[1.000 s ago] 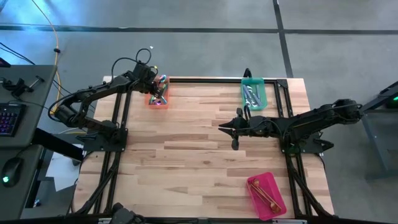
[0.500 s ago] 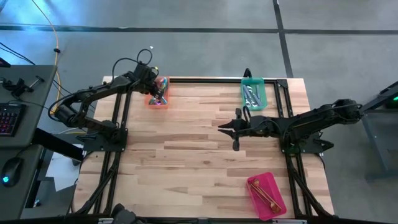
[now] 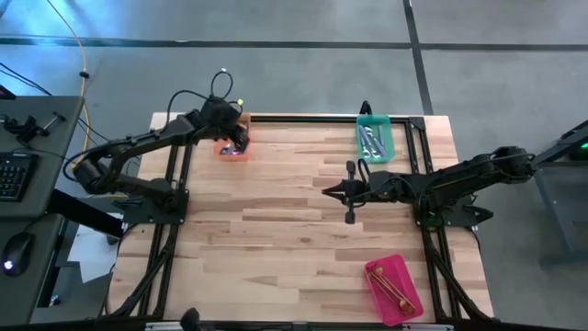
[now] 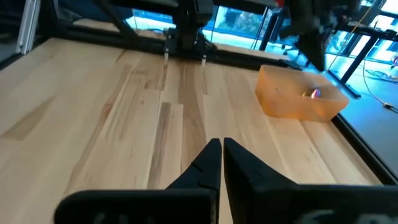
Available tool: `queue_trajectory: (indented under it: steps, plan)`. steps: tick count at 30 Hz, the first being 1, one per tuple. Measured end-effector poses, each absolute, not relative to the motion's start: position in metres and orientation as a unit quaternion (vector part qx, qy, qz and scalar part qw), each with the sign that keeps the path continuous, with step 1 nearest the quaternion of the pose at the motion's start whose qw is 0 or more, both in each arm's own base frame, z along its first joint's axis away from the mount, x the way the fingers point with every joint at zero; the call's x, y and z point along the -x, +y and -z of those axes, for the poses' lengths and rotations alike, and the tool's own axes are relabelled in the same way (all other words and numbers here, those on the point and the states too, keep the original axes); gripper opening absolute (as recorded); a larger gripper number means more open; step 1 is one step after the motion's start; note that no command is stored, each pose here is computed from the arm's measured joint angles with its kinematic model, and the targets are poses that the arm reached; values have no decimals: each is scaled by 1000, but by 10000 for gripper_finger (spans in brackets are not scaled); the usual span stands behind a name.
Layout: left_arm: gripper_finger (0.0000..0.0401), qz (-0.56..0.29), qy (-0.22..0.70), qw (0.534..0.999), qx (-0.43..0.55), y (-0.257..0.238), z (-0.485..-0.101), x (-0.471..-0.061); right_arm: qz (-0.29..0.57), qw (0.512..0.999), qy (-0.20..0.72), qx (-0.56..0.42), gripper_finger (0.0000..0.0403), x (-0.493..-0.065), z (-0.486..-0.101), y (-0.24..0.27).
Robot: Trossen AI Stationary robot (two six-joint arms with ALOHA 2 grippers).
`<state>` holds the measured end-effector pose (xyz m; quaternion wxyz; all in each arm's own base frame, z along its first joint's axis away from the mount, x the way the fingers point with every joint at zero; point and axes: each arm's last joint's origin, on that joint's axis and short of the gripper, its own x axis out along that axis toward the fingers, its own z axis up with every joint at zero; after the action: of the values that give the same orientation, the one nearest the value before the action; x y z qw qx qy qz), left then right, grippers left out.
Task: Sort silverware by color (type)
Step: Return to Home Position
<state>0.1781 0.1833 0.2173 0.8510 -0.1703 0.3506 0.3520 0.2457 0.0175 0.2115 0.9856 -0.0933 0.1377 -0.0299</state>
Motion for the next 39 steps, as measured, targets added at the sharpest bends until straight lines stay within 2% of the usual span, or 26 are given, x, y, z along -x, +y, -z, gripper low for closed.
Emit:
queue_trajectory:
  steps: [3, 13, 22, 28, 39]
  plan:
    - [5, -316, 318, 882, 141, 167, -229, -193, 30, 984, 148, 96, 1, -245, -210, 17]
    - [2, -186, 221, 957, 31, 109, -252, -244, 44, 979, 181, 87, 0, -222, -222, 11]
    - [1, -95, 193, 976, -16, 69, -248, -272, 49, 978, 183, 89, 0, -220, -223, 6]
    - [1, -62, 193, 979, -20, 54, -225, -297, 49, 978, 181, 86, 0, -220, -223, 6]
    - [0, 6, 151, 988, -30, 22, -187, -333, 48, 997, 59, 28, 0, -187, -176, 6]
